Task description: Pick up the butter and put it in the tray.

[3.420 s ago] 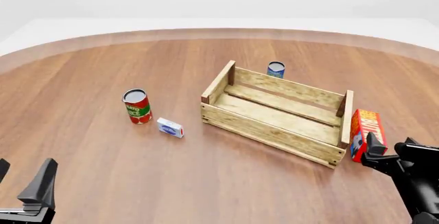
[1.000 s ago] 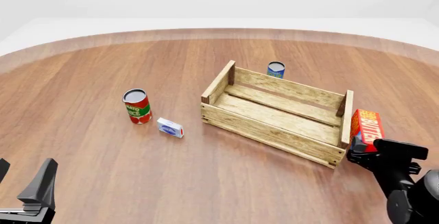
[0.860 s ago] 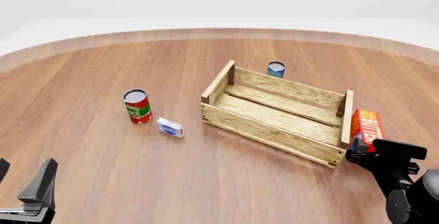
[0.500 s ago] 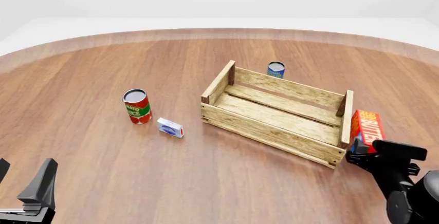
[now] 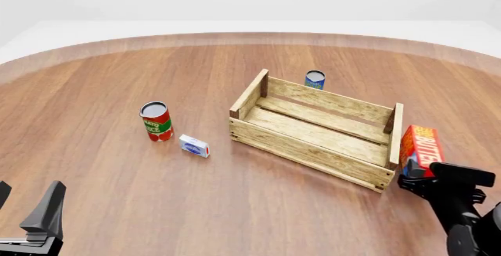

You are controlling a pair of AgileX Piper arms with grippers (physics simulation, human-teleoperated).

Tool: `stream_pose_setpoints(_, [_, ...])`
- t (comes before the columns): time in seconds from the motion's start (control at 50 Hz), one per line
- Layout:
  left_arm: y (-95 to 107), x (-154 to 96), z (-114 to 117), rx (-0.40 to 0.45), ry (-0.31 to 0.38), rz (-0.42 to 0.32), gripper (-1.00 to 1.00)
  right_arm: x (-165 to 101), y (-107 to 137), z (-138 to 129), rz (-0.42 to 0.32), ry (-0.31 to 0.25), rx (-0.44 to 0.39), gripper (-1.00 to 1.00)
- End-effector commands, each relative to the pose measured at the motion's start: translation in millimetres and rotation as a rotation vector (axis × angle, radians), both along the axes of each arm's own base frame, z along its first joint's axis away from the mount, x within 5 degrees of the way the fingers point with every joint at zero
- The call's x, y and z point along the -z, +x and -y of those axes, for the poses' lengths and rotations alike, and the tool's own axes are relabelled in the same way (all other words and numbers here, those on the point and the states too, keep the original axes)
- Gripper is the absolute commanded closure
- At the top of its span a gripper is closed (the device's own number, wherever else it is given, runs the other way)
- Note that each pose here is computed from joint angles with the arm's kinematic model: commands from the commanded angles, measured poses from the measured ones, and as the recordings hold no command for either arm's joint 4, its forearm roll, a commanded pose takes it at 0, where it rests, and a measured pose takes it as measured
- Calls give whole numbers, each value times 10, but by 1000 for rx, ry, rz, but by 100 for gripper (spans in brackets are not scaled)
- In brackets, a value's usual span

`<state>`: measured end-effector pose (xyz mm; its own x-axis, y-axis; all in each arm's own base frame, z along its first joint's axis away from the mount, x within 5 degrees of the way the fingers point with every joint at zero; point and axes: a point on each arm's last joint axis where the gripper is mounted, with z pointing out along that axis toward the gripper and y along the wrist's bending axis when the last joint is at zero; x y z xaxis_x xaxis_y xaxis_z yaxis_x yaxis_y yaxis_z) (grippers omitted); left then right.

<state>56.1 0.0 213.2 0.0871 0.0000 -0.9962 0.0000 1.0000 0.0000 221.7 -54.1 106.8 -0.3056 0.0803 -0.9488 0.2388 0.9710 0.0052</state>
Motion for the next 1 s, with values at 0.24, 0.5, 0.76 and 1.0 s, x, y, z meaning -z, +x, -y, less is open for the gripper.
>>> stream_pose_setpoints(0.24, [0,0,0,0,0,0,-100,-148,-112,-22,50,-1,6,100])
stream_pose_setpoints(0.5, [0,0,0,0,0,0,-100,-223,-236,-43,66,-9,9,100])
stream_pose_setpoints(0.76, [0,0,0,0,0,0,-100,-319,-384,-80,81,-13,9,100])
stream_pose_setpoints(1.0, [0,0,0,0,0,0,-100,-447,-521,-111,101,-21,10,100])
